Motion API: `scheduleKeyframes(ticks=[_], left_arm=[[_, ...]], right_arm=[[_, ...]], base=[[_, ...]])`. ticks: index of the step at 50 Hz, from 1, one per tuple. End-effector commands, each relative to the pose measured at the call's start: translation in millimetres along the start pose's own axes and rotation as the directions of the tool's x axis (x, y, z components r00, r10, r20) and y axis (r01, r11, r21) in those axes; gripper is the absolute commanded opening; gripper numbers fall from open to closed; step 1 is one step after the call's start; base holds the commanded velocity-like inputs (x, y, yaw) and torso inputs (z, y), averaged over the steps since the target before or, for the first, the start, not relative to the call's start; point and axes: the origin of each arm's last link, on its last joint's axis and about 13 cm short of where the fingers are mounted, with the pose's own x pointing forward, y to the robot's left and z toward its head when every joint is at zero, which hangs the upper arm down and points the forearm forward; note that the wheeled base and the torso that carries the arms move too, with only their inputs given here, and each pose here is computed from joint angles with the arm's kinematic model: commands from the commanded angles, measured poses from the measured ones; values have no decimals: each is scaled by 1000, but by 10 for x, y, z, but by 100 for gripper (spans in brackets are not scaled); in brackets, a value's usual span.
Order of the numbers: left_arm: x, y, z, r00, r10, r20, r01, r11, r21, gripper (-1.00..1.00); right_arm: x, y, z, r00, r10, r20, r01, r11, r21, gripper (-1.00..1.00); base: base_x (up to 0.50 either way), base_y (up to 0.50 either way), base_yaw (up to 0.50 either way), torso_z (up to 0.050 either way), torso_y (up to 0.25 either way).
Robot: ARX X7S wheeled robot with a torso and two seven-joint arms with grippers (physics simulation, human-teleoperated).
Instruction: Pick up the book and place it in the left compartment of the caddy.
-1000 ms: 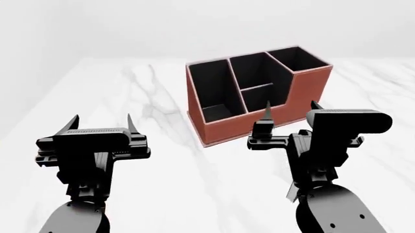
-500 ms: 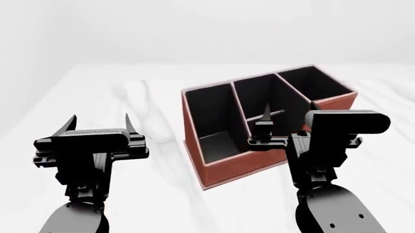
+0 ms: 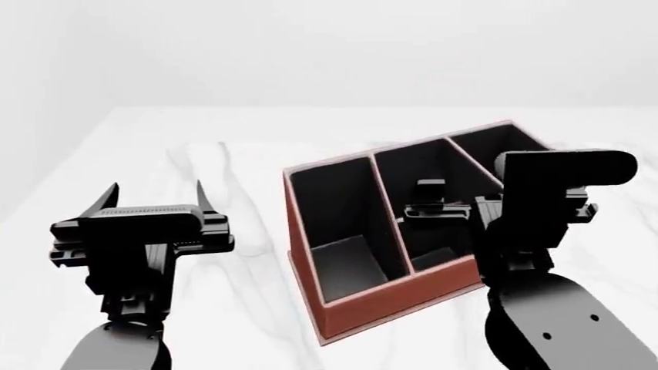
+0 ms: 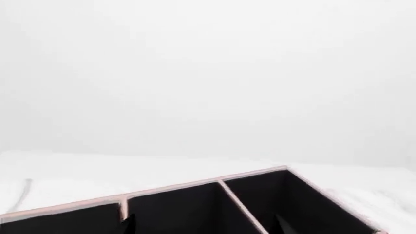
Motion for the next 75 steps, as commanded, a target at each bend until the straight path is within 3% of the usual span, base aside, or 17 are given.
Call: scheduleKeyframes(ticks=[1,5,6,7,9,10,11,12,13,14,18,22,40,48,52,61,75], left_arm=[[-8,11,12,1000,5,1,-5,1000,1,100],[-14,10,16,1000,4,2,-4,1000,3,100],[-5,10,29,1000,4,4,-4,1000,7,100],[-4,10,31,1000,5,4,-5,1000,7,100],[-5,15,31,1000,7,5,-8,1000,9,100],[-6,20,25,1000,9,3,-9,1000,8,100],[-16,11,-1,1000,8,-8,-8,1000,11,100],[-16,4,-7,1000,7,-8,-7,1000,9,100],[-16,0,-12,1000,6,-8,-6,1000,9,100],[-14,-7,-18,1000,3,-9,-3,1000,10,100],[-6,-22,-14,1000,-7,-8,7,1000,13,100],[1,-30,1,1000,-10,-4,10,1000,19,100],[-12,17,-5,1000,11,-1,-11,1000,19,100],[-4,24,-11,1000,15,-2,-15,1000,15,100],[-18,21,-12,1000,14,0,-14,1000,10,100],[-18,35,-15,1000,19,-1,-19,1000,9,100],[-33,54,-43,1000,24,-6,-24,1000,7,100]], right_arm=[[121,-427,427,956,-263,-133,243,959,-148,100],[-27,-359,576,929,-347,-125,318,926,-206,100],[-96,-445,745,926,-366,-97,340,916,-212,100],[-204,-464,775,940,-295,-173,258,943,-210,100],[-403,-434,843,922,-113,-369,46,982,-186,100],[-441,-439,871,918,-99,-383,23,980,-200,100],[-550,-648,978,872,-156,-464,33,965,-262,100],[-668,-622,1090,840,-86,-536,-55,969,-242,100],[-755,-590,1047,727,-21,-687,-184,957,-223,100],[-783,-586,960,665,-30,-747,-217,948,-232,100],[-873,-649,754,574,-83,-815,-226,940,-255,100],[-989,-660,666,525,-96,-846,-255,930,-264,100],[-1054,-677,621,475,-122,-872,-209,946,-246,100],[-1114,-681,440,402,-175,-899,33,984,-176,100],[-1131,-670,416,369,-154,-917,96,987,-127,100],[-1109,-639,420,372,-76,-925,94,995,-44,100],[-990,-686,246,378,-91,-922,196,980,-16,100]], base=[[0,0,0,0,0],[0,0,0,0,0],[0,0,0,0,0],[0,0,0,0,0],[0,0,0,0,0],[0,0,0,0,0],[0,0,0,0,0],[0,0,0,0,0],[0,0,0,0,0],[0,0,0,0,0],[0,0,0,0,0],[0,0,0,0,0],[0,0,0,0,0],[0,0,0,0,0],[0,0,0,0,0],[0,0,0,0,0],[0,0,0,0,0]])
